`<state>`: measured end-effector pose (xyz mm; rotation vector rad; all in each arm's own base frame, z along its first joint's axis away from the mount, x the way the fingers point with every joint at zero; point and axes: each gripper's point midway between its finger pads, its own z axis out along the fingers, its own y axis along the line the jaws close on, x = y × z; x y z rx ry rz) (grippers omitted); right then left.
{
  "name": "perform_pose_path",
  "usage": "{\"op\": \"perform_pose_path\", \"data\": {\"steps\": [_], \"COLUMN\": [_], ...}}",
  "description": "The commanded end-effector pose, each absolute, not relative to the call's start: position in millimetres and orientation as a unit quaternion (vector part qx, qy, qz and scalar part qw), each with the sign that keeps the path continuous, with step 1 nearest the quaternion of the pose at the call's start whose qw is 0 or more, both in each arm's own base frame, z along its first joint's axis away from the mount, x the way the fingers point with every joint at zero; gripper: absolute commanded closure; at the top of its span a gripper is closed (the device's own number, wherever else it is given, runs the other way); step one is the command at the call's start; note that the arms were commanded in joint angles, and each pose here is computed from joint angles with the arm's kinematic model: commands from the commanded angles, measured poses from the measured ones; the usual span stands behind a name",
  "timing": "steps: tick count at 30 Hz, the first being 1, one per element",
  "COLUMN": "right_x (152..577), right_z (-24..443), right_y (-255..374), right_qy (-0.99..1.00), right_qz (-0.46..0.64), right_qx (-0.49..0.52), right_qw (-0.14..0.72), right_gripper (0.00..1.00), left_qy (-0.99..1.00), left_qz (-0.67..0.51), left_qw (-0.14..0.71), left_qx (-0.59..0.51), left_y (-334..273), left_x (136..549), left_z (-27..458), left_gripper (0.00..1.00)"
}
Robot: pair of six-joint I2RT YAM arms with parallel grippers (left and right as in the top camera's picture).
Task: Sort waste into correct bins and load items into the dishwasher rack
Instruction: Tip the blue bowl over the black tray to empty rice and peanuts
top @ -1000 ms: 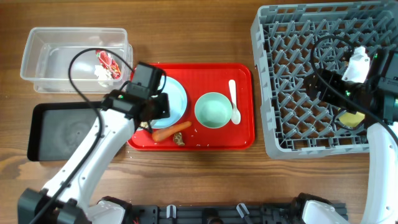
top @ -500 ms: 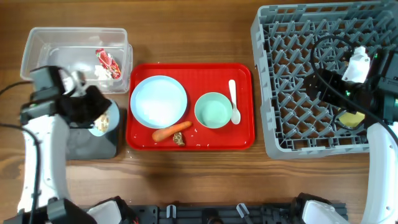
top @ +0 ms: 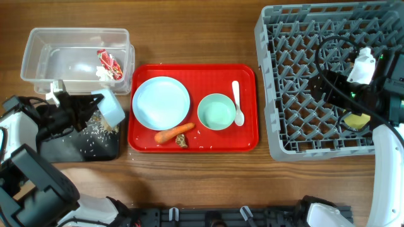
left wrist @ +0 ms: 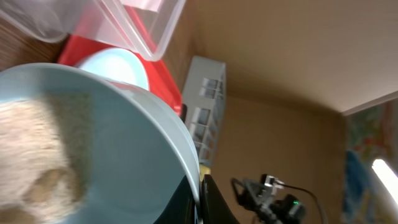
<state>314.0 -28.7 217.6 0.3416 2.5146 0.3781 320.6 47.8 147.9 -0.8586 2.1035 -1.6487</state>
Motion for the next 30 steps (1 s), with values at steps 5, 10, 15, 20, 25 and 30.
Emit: {"op": "perform_pose_path", "data": {"steps": [5,10,15,20,25,30], "right_x": [314,313,312,312,311,308], "right_z": [223,222,222,221,221,219], "right_y": [-30,-29,-30,-30,-30,-29], "right_qy": [0.940,0.941,0.942,0.942,0.942,0.944], "right_qz": [0.133,0.133,0.130,0.130,0.131,0.131], "right_qx": [0.120,0.120,0.122,0.122,0.123,0.123], "right_qw": [0.290,0.288,0.286,0.284,0.283,0.277], "right_gripper": [0.10,0.09,0.10,0.09,0.10,0.10], "left_qy": [0.704,0.705,0.699,0.714,0.686,0.681], "left_qz": [-0.617,-0.598,-0.584,-0.552,-0.583,-0.595], "left_qw": [0.179,0.197,0.210,0.219,0.221,0.239], "left_qx": [-0.304,-0.327,-0.354,-0.372,-0.375,-0.353], "left_y": [52,74,94,111,110,105], "left_x": [321,314,307,301,303,301], "left_z": [158,153,149,137,147,156], "left_gripper": [0.96,0.96,0.96,0.96,0.96,0.96]}}
